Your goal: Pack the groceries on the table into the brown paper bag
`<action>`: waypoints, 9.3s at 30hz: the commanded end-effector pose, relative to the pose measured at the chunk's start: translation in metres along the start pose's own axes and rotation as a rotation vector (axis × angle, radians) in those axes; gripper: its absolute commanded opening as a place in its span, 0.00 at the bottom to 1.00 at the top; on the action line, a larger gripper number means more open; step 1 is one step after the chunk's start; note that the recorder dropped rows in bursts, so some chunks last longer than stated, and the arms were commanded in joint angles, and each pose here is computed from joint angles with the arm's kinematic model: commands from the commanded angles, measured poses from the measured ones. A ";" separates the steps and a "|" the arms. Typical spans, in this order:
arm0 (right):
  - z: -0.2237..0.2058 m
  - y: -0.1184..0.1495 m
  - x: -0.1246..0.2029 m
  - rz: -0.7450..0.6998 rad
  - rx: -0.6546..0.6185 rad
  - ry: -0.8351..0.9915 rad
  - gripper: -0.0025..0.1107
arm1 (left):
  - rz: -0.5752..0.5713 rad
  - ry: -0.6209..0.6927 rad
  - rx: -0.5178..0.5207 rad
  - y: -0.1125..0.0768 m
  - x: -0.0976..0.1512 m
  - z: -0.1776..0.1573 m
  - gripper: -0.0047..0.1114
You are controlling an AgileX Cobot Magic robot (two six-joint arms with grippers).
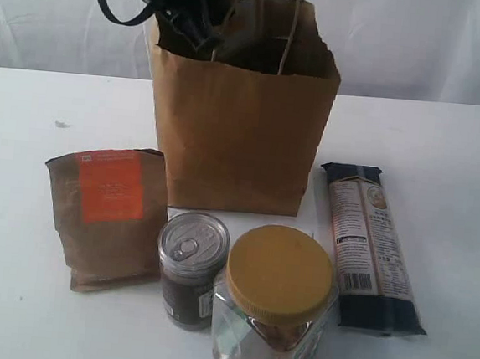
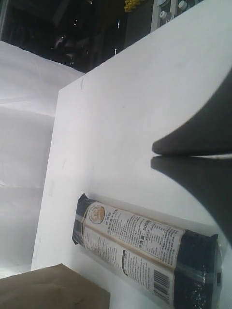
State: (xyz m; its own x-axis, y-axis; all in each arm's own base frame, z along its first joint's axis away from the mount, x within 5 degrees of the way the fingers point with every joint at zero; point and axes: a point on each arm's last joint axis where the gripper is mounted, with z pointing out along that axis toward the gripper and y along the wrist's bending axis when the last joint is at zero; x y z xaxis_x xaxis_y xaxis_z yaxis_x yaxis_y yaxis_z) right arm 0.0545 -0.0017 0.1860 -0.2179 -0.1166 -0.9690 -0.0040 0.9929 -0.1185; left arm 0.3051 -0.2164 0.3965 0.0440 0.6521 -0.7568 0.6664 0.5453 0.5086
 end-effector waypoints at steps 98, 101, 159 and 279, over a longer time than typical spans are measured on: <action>0.000 0.000 -0.001 -0.003 0.001 -0.017 0.02 | -1.092 0.072 -0.775 0.015 0.209 -0.185 0.05; 0.000 0.000 -0.001 -0.003 0.001 -0.017 0.02 | -1.073 -0.088 -0.817 0.005 0.186 -0.217 0.05; 0.000 0.000 -0.001 -0.003 0.001 -0.017 0.02 | -0.545 0.098 -0.620 -0.154 0.297 -0.206 0.04; 0.088 0.045 -0.105 0.092 -0.472 0.594 0.02 | -0.551 0.115 -0.612 -0.155 0.298 -0.206 0.04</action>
State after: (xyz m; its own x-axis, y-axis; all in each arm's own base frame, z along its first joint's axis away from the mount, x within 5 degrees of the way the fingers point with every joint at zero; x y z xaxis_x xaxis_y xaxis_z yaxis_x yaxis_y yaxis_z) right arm 0.1605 0.0537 0.2542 -0.7963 -0.1066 -0.5954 -0.3068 0.9195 0.2457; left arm 0.0615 0.0022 0.1767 -0.2763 0.2376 -0.9312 0.0428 0.9710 0.2350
